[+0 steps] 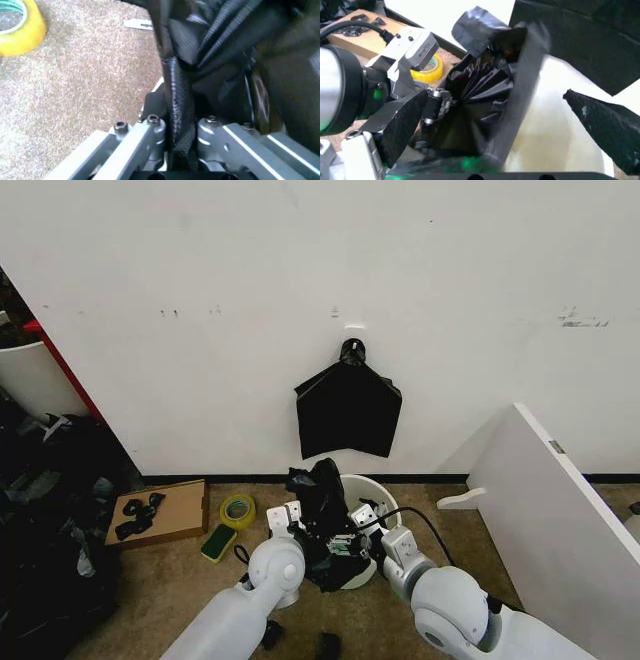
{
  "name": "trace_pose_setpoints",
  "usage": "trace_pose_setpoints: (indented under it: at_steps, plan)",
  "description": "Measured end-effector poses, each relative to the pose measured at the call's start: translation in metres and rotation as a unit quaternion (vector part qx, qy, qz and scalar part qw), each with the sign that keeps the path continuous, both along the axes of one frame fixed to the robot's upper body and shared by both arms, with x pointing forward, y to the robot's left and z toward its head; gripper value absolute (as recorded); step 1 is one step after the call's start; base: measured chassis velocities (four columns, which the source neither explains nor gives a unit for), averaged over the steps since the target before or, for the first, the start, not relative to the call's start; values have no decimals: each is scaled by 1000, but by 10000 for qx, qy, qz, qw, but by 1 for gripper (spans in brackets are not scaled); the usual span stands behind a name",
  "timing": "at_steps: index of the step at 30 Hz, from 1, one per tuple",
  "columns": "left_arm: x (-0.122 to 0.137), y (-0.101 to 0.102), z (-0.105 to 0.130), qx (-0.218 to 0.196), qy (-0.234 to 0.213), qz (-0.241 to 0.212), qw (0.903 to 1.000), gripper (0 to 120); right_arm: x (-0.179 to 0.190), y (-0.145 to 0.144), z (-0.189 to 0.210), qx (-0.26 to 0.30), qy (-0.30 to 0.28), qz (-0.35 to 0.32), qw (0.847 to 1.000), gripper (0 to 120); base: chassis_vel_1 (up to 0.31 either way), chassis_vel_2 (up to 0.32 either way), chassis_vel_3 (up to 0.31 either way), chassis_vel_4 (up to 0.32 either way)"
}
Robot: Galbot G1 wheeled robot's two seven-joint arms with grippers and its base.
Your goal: Place the garbage bag over the trash bin.
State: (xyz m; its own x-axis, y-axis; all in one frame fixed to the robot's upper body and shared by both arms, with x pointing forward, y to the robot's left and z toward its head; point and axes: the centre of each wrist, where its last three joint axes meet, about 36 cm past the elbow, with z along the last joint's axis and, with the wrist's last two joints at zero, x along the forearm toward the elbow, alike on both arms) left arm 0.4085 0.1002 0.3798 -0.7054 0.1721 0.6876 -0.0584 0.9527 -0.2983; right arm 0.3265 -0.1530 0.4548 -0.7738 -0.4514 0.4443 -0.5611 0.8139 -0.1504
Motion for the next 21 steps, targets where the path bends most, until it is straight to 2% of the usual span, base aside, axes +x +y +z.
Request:
trace_pose_setpoints:
  at_steps: [10,17,21]
  plan:
    - [-3,4,2,1,-44,24,10000,4,-1,-1,10,106,-112,-77,9999,100,0,0,0,0]
    - [-10,12,13,126,-418,-24,9990,4,-4,-6,35,280,-466,-92,9985,100,0,0,0,0]
    - [-20,20,35,276,-843,-231,9958,4,-6,-9,56,205,-978,150,9949,100,0,0,0,0]
